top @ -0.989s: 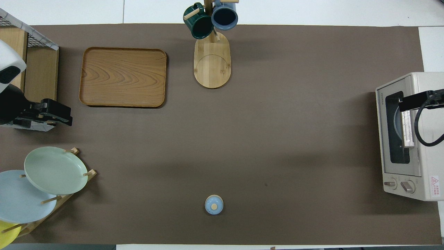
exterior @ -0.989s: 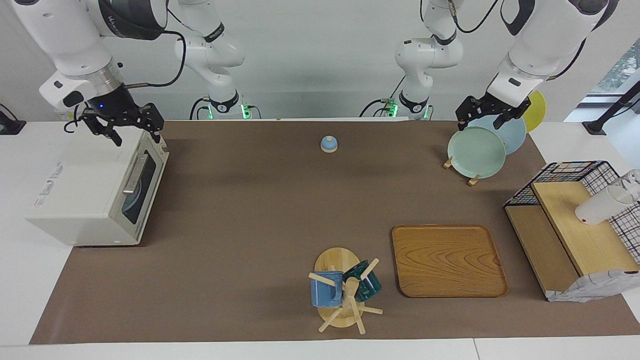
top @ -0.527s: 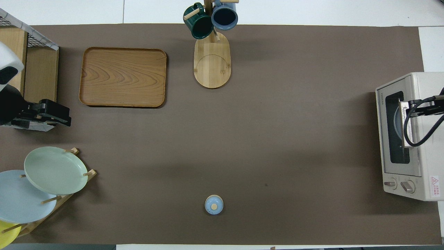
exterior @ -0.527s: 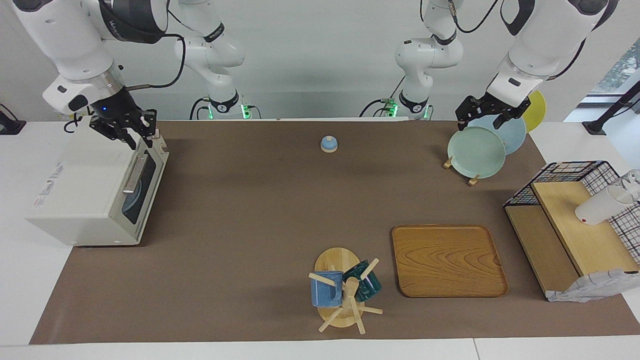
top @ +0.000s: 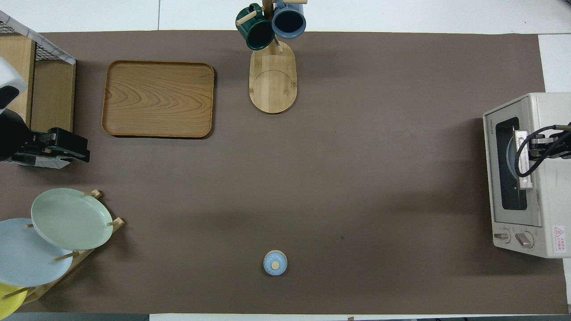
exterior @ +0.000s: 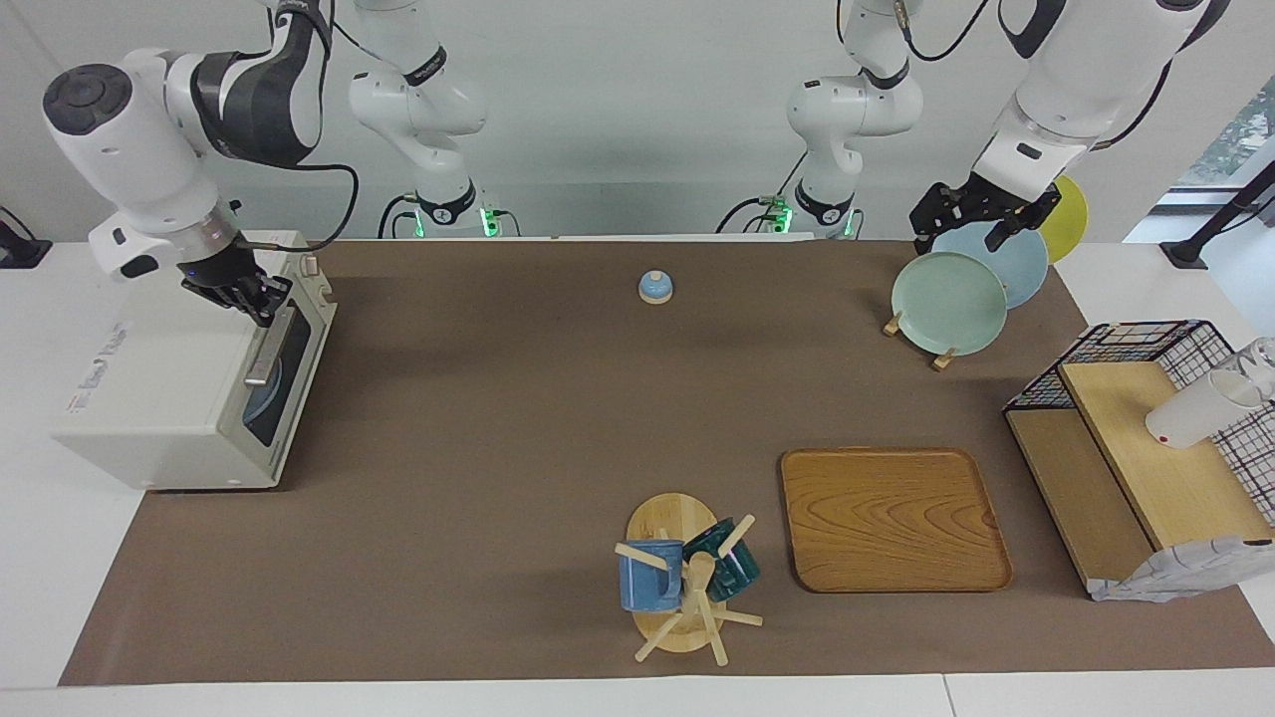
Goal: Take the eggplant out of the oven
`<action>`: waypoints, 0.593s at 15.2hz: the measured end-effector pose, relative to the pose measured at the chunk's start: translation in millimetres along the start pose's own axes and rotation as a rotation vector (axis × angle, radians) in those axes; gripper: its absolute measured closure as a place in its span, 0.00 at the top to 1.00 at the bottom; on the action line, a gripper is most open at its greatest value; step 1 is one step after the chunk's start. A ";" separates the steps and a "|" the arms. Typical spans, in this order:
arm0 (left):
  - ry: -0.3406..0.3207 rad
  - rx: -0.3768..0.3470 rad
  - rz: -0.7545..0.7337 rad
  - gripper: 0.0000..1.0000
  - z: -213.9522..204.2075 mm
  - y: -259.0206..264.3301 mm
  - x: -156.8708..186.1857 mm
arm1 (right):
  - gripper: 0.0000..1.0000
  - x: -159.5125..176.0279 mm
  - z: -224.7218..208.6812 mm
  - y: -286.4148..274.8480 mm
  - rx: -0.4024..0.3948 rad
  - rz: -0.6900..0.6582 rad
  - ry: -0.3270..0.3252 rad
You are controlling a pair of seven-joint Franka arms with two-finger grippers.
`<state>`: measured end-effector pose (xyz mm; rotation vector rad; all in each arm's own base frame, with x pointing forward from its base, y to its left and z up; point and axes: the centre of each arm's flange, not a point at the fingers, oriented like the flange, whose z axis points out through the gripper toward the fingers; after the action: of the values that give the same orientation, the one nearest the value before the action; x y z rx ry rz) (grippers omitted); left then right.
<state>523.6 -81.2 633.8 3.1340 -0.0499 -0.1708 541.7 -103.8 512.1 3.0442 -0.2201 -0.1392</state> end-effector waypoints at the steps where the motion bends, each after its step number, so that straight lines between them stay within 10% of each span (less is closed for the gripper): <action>1: 0.001 0.000 0.000 1.00 -0.1 0.0 0.1 | 0.01 0.4 7.4 2.6 -0.002 0.005 0.000; 9: 0.019 -0.002 0.000 1.00 -1.7 0.3 2.0 | 0.01 -1.6 37.7 10.3 0.001 0.018 -0.006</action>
<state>525.7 -81.6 635.2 3.1330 -0.0498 -0.1414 535.1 -116.7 475.7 3.0419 -0.2474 -0.1467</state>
